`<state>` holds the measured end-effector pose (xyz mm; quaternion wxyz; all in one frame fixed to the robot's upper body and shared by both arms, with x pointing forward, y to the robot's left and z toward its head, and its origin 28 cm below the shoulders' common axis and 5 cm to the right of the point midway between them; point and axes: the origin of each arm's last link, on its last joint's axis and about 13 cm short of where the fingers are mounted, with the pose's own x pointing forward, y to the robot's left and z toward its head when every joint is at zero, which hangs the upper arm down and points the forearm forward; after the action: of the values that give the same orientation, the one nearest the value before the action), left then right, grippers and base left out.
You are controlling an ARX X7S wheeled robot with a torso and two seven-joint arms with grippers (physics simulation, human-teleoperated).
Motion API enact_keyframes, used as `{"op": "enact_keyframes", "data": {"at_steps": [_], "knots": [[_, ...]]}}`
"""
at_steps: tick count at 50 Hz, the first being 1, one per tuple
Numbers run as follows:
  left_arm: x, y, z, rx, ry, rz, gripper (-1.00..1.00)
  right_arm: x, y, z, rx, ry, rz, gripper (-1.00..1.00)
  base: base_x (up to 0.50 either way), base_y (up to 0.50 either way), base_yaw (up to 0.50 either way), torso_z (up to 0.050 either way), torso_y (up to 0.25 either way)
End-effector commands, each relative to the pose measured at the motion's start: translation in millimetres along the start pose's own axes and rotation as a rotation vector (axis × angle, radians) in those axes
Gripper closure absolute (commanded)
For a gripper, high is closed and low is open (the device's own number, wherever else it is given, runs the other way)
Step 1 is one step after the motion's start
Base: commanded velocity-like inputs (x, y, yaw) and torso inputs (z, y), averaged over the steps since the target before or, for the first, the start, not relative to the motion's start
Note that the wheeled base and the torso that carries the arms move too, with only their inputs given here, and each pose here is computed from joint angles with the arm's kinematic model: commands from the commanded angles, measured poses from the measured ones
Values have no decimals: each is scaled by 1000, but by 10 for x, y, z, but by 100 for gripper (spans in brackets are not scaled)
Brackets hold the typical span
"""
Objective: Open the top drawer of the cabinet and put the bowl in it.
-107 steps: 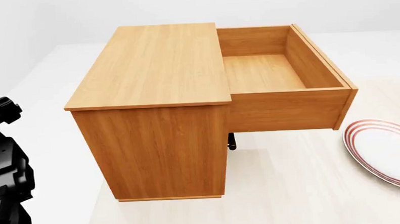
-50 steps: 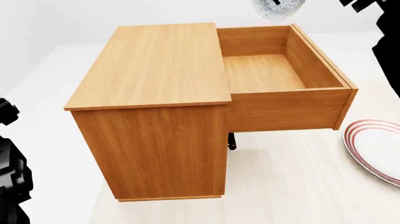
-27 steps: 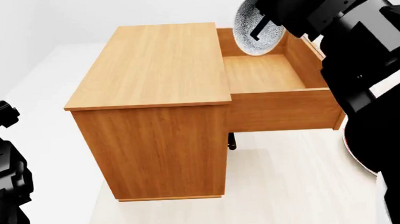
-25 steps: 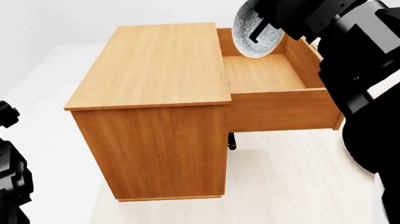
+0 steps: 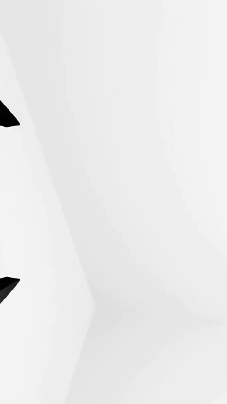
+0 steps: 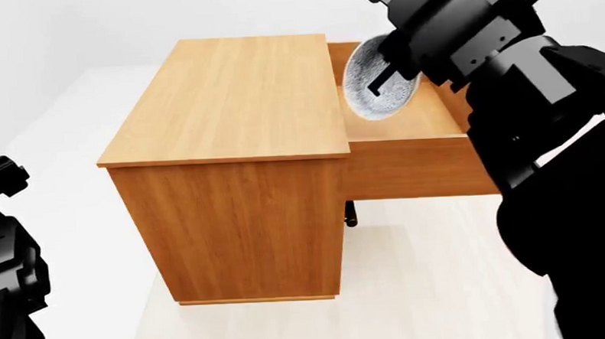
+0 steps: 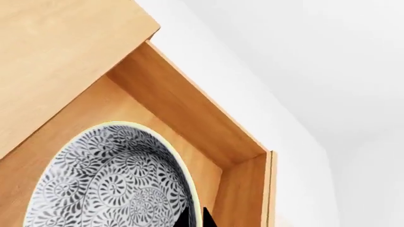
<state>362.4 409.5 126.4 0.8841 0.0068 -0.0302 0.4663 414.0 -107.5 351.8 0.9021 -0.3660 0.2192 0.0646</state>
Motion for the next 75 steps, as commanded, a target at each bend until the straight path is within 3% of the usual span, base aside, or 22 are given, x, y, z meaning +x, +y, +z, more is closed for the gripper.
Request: {"op": "enact_keyframes", "data": {"at_steps": [1,13,38,63,64,75], "knots": [[-1,10,-11,1,2,2,-100,23,15,-56,111,-5,23,100,0,0,0,0,0],[-5,12,-22,2,4,2,-100,58,20,-133,197,-7,25,100,0,0,0,0,0],[-6,25,-36,1,5,3,-100,252,179,-376,201,44,23,100,0,0,0,1,0],[-14,14,-40,-1,2,-3,-100,288,160,-466,237,43,2,100,0,0,0,0,0],[-14,12,-39,-1,2,-4,-100,284,154,-463,239,42,0,-100,0,0,0,0,0],[-17,14,-46,-1,1,-5,-100,258,78,-428,232,9,-89,-100,0,0,0,0,0]]}}
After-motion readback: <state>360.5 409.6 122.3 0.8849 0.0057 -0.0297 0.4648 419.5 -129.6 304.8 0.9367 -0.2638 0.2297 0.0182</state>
